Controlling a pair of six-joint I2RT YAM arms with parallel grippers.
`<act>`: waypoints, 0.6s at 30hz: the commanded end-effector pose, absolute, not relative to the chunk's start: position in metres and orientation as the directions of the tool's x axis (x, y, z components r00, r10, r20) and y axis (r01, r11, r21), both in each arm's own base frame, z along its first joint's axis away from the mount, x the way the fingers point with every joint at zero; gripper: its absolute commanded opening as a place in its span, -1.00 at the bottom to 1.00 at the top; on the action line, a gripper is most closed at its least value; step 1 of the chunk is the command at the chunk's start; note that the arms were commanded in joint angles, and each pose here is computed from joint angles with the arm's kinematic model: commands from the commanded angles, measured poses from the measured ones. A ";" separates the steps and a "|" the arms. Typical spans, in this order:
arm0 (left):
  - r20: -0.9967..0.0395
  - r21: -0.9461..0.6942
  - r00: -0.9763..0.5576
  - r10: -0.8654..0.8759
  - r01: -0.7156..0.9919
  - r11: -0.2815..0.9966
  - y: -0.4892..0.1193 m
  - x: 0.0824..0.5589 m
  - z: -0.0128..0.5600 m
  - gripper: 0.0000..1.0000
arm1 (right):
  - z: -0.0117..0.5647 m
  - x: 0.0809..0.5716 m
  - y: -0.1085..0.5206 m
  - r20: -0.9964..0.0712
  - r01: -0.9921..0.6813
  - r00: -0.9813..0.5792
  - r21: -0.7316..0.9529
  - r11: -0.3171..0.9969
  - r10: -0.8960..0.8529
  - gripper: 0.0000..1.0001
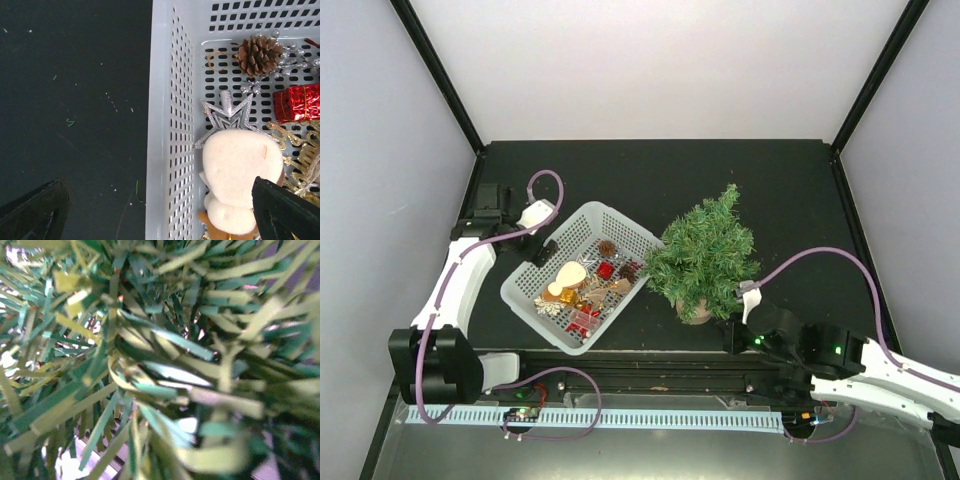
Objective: Decorate the small christmas tree
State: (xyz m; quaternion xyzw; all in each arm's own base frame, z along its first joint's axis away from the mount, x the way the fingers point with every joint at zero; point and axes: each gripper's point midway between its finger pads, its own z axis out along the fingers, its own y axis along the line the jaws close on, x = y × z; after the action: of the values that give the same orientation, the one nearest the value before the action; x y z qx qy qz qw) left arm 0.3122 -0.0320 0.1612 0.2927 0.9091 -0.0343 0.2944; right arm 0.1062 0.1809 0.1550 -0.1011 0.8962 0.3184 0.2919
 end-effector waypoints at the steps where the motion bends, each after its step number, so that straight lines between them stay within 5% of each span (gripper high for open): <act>1: -0.556 0.137 -0.636 0.536 0.565 0.813 -0.032 0.325 0.157 0.98 | 0.176 0.116 0.181 -0.616 -0.338 -0.780 0.563 0.754 0.111 -0.98; 14: -0.466 0.171 -0.671 0.577 0.572 0.802 -0.020 0.346 0.118 0.98 | 0.163 0.120 0.180 -0.588 -0.281 -0.790 0.599 0.750 0.174 -0.98; 18: -0.460 0.158 -0.677 0.574 0.573 0.804 -0.021 0.351 0.111 0.83 | 0.157 0.122 0.182 -0.594 -0.284 -0.788 0.583 0.761 0.161 -0.98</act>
State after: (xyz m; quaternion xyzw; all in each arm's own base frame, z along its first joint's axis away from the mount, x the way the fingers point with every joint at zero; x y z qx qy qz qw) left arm 0.3381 -0.0228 0.1101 0.3075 0.9205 -0.0146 0.2405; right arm 0.1175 0.1765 0.1543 -0.0429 0.8873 0.3342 0.3150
